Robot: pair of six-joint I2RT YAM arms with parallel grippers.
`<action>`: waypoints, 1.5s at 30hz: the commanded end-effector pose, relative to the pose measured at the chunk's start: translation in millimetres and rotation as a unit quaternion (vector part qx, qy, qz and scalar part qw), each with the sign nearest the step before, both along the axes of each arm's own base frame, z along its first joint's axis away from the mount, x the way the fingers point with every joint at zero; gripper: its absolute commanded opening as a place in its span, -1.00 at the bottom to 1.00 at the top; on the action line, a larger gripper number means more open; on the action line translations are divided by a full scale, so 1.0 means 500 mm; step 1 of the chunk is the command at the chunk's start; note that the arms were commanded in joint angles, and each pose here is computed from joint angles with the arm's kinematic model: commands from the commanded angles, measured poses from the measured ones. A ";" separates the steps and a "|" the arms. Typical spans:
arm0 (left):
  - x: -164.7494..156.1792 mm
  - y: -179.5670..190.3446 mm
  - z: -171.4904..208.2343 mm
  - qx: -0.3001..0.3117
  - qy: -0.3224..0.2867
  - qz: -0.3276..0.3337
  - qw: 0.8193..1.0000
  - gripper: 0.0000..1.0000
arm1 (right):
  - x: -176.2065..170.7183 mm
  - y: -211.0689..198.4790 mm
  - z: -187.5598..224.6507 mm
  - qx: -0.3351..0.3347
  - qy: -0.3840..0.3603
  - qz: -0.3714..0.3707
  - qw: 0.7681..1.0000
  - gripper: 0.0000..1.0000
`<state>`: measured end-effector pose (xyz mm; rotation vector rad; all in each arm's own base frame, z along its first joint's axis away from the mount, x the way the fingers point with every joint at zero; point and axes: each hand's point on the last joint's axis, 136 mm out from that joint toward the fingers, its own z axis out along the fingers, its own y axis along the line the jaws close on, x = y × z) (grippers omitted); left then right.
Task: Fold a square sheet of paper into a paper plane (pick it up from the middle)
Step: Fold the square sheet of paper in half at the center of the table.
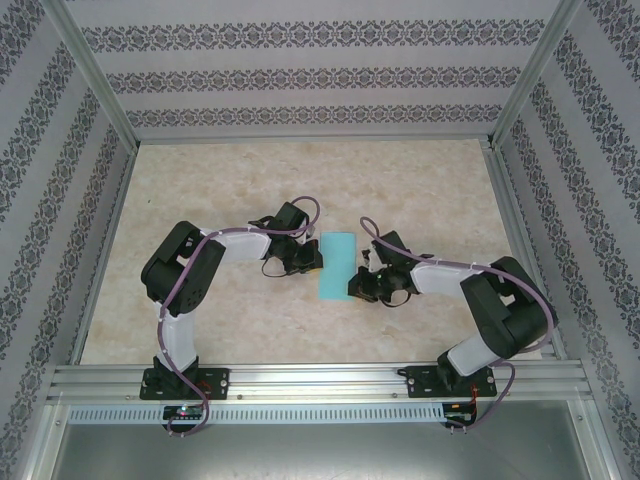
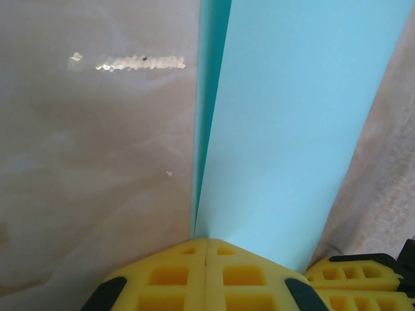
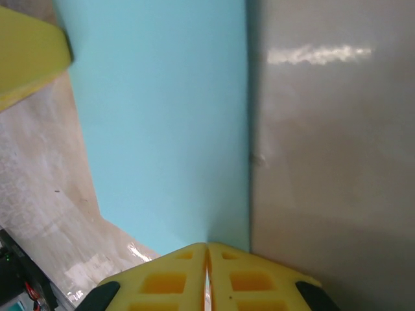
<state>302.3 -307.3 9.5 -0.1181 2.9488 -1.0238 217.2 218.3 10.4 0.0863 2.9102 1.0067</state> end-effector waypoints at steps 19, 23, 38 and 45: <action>-0.047 0.053 -0.055 0.101 0.033 -0.023 0.994 -1.00 | 0.105 0.013 0.096 -0.002 -0.097 -0.036 0.995 -0.75; -0.023 0.024 -0.020 0.072 0.017 -0.032 0.997 -1.00 | 0.107 0.040 0.057 -0.001 -0.077 -0.029 0.997 -0.75; 0.043 0.084 0.102 0.047 -0.060 0.048 0.996 -0.72 | 0.106 0.143 -0.012 0.005 -0.040 -0.076 0.996 -0.76; 0.014 0.107 0.119 0.008 -0.067 0.053 0.996 -0.73 | 0.144 0.201 0.057 0.065 -0.084 -0.079 0.991 -0.75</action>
